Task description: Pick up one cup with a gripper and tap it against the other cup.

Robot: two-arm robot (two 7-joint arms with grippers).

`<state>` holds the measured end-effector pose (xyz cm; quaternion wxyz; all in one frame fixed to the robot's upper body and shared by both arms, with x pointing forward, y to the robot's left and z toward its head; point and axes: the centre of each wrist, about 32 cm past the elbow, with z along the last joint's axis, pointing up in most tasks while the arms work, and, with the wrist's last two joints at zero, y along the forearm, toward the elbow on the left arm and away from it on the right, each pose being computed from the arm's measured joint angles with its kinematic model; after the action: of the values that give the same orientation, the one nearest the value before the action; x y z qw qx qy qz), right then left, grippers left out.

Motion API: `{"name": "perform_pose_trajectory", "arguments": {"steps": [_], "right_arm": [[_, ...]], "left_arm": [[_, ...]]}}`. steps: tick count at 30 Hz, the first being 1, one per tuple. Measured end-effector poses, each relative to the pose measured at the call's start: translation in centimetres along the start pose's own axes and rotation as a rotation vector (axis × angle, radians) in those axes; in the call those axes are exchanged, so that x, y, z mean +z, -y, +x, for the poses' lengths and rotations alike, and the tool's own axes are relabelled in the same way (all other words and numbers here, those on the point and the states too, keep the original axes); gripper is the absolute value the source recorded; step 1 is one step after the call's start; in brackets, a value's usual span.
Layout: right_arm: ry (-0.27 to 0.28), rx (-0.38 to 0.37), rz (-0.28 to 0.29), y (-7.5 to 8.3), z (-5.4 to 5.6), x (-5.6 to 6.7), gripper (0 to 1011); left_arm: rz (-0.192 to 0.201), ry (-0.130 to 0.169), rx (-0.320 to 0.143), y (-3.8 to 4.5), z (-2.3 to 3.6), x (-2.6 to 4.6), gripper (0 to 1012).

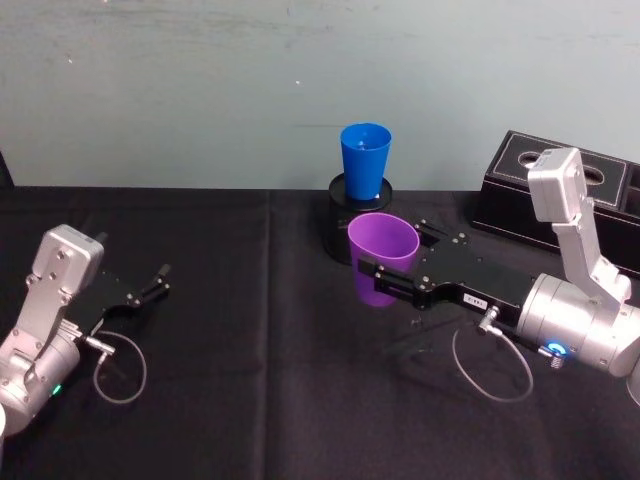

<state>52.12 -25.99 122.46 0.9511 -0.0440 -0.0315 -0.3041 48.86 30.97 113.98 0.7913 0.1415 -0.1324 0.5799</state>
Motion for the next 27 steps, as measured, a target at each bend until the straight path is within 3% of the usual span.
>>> {"name": "perform_pose_trajectory", "arguments": {"steps": [10,18,27], "right_arm": [[0.01,0.002,-0.016,-0.7,0.8,0.0,732],[0.016,-0.029,-0.026,-2.8,2.7,0.4,732],[-0.025,-0.063,-0.037,-5.2,4.6,0.5,732]], "left_arm": [[0.0,0.0,0.0,0.0,0.0,0.0,1011],[0.0,0.0,0.0,0.0,0.0,0.0,1011],[0.0,0.0,0.0,0.0,0.0,0.0,1012]]}}
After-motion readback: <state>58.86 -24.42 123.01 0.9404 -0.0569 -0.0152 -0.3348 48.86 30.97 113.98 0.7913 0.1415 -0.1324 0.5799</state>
